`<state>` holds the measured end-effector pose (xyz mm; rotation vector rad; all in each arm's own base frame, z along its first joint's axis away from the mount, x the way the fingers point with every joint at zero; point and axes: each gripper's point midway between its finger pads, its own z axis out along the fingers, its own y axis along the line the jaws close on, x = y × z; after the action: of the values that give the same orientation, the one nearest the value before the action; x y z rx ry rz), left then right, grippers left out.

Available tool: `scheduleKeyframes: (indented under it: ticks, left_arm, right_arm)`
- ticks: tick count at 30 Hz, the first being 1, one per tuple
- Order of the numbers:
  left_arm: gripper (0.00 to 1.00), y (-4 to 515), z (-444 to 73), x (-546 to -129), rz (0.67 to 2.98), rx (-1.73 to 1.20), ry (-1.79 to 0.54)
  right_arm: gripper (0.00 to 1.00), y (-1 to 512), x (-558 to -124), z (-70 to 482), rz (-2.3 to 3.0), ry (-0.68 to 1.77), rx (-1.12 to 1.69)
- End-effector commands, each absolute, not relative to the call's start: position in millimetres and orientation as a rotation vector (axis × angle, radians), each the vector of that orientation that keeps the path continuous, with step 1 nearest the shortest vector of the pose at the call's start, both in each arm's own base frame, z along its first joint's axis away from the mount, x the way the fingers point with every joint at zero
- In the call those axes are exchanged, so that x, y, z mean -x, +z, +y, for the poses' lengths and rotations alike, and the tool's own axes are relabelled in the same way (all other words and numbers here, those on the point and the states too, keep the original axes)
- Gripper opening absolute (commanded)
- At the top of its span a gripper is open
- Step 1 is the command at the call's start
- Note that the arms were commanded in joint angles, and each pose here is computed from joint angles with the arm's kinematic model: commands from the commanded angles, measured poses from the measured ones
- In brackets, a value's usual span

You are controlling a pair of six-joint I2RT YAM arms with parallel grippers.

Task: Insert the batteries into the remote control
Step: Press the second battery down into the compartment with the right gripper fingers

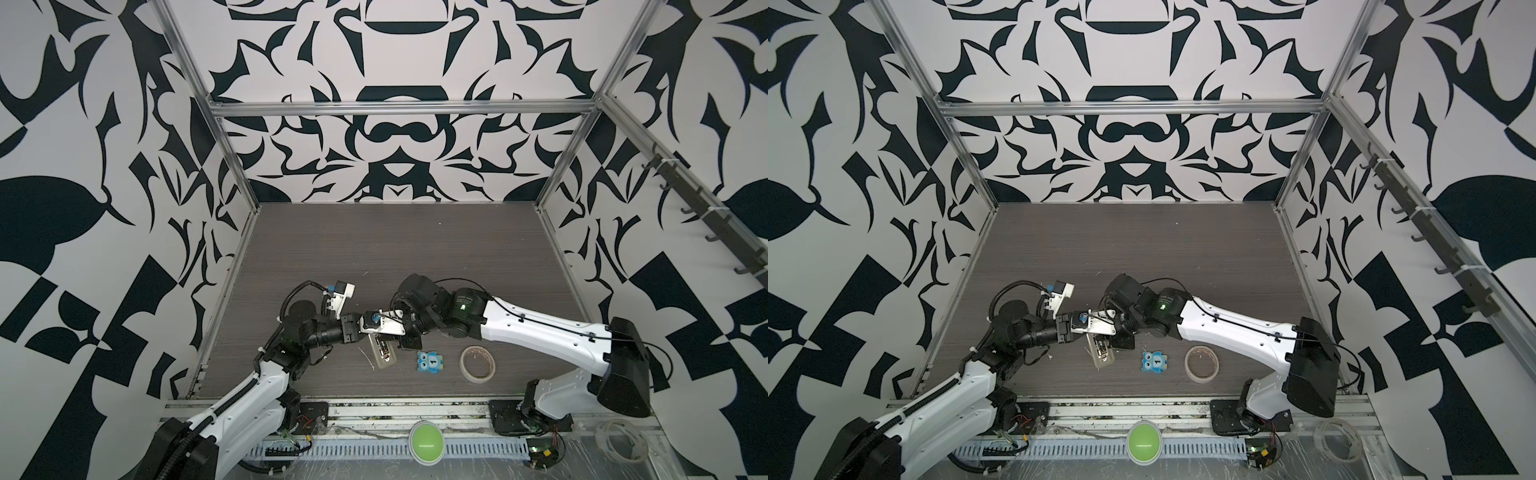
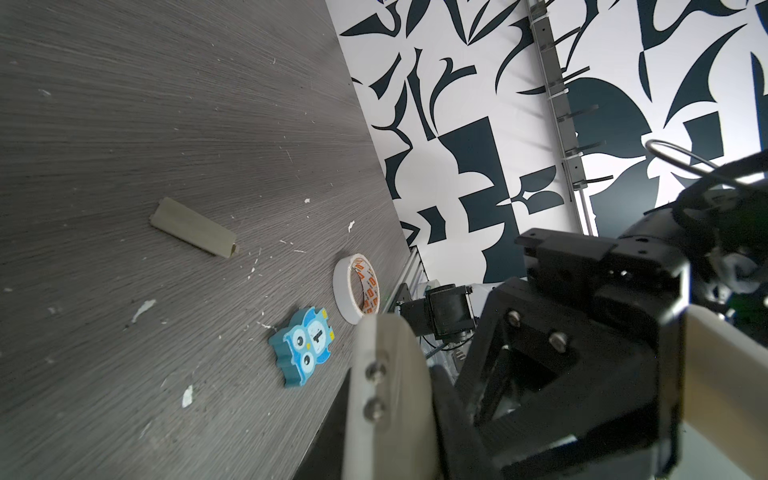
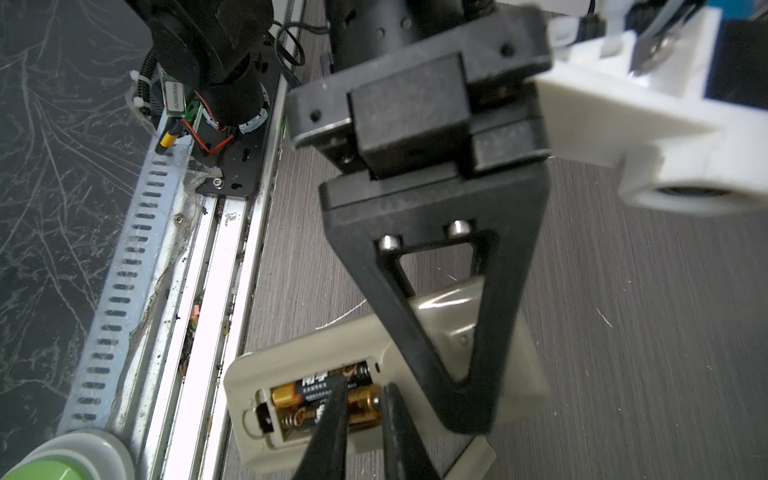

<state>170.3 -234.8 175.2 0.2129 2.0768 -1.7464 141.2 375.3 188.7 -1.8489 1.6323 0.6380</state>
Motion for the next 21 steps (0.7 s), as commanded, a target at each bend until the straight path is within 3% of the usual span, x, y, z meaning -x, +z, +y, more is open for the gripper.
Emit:
scheduleKeyframes:
  ticks: [1, 21]
  left_arm:
    - [0.0, 194, -237, -169, 2.008, -0.27, -1.769]
    - [0.0, 195, -236, -169, 2.005, -0.266, -1.762]
  right_arm:
    - [0.18, 194, -143, 376, 1.629, 0.598, 1.851]
    - [0.13, 178, -141, 367, 1.67, 0.549, 1.878]
